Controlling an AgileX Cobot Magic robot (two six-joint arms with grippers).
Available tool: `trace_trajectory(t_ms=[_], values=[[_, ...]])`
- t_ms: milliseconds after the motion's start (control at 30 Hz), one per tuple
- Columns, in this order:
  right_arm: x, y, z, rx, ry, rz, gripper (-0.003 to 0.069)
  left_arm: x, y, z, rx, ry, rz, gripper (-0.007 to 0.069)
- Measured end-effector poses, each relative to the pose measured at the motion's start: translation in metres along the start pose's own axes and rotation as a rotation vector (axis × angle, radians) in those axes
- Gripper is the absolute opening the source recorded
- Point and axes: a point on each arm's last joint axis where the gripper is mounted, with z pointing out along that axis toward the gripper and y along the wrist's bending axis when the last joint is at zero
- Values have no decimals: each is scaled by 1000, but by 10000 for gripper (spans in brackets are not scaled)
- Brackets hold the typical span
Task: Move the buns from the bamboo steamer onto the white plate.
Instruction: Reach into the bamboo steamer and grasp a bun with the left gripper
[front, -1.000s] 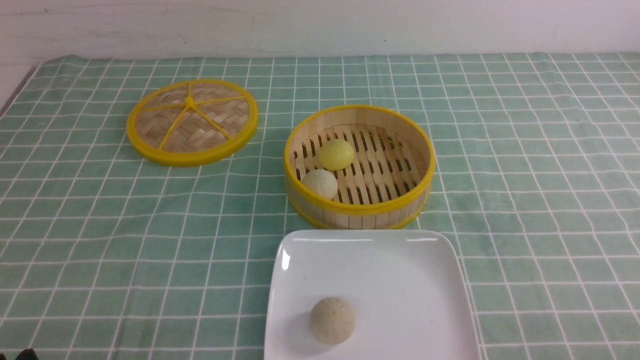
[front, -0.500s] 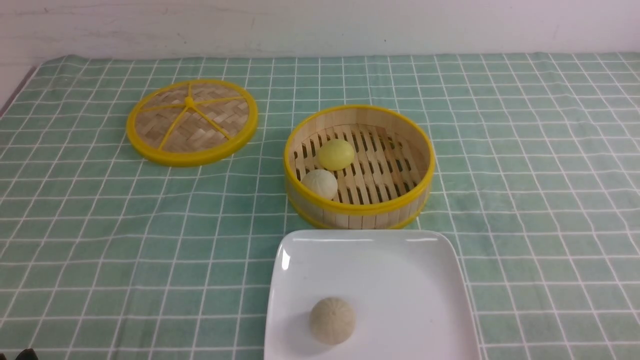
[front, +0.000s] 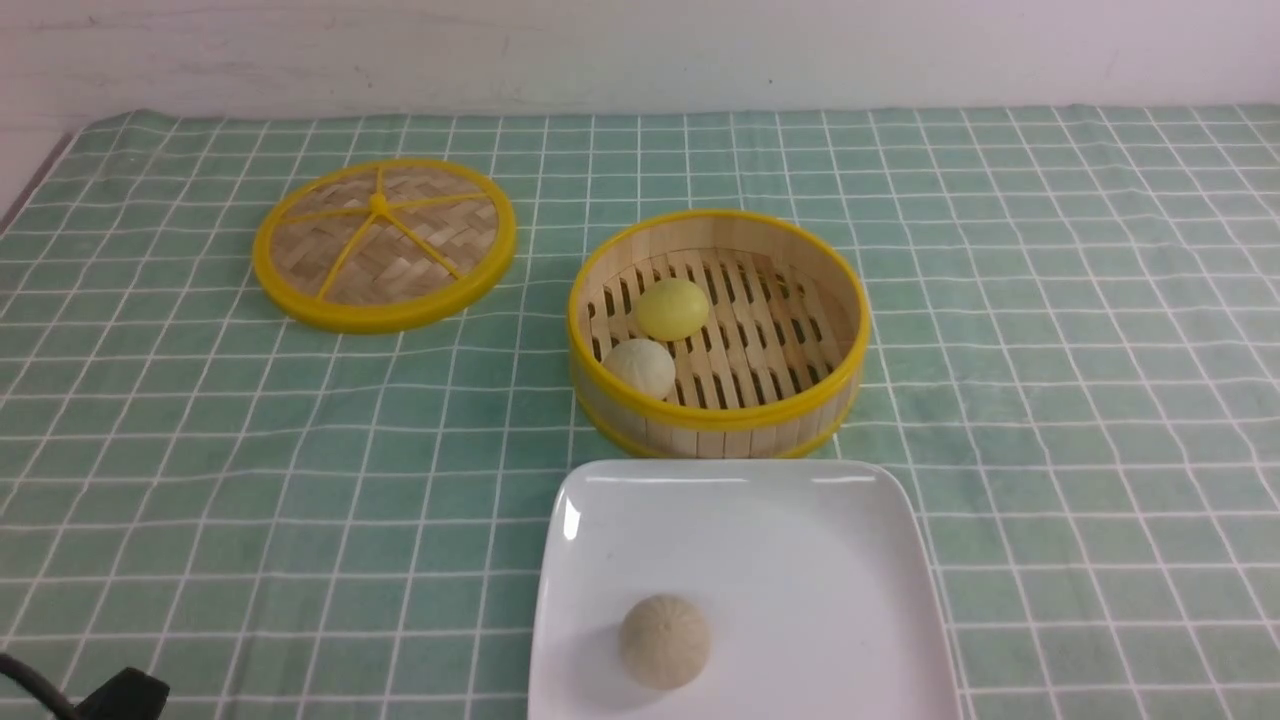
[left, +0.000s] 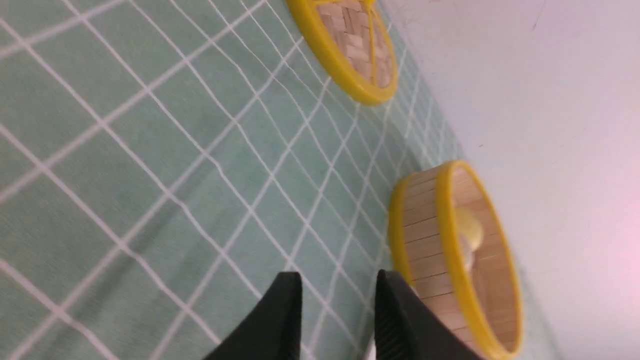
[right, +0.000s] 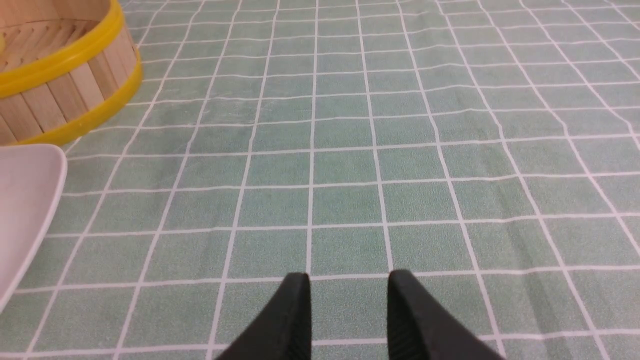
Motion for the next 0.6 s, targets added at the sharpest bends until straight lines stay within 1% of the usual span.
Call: trace_trajectory(t_ms=[67,167,267,367,467,567,600], values=[[0,0,0,0,0,0,240,-1,-2,0,23,-5,-77,240],[0,0,0,0,0,0,240,-3,-5,0,55,-27,-123,240],[0,0,0,0,0,0,240,-6,-8,-1,86,-67,-100,240],[0,0,0,0,0,0,240,-8,-9,-1,98,-83,-78,234],[0,0,0,0,0,0,240,-12,-20,-5,112,-77,-7,166],[0,0,0,0,0,0,240,-24,-48,-19,161,-106,134,60],[0,0,0,0,0,0,240,-28,-57,-23,160,-108,190,33]])
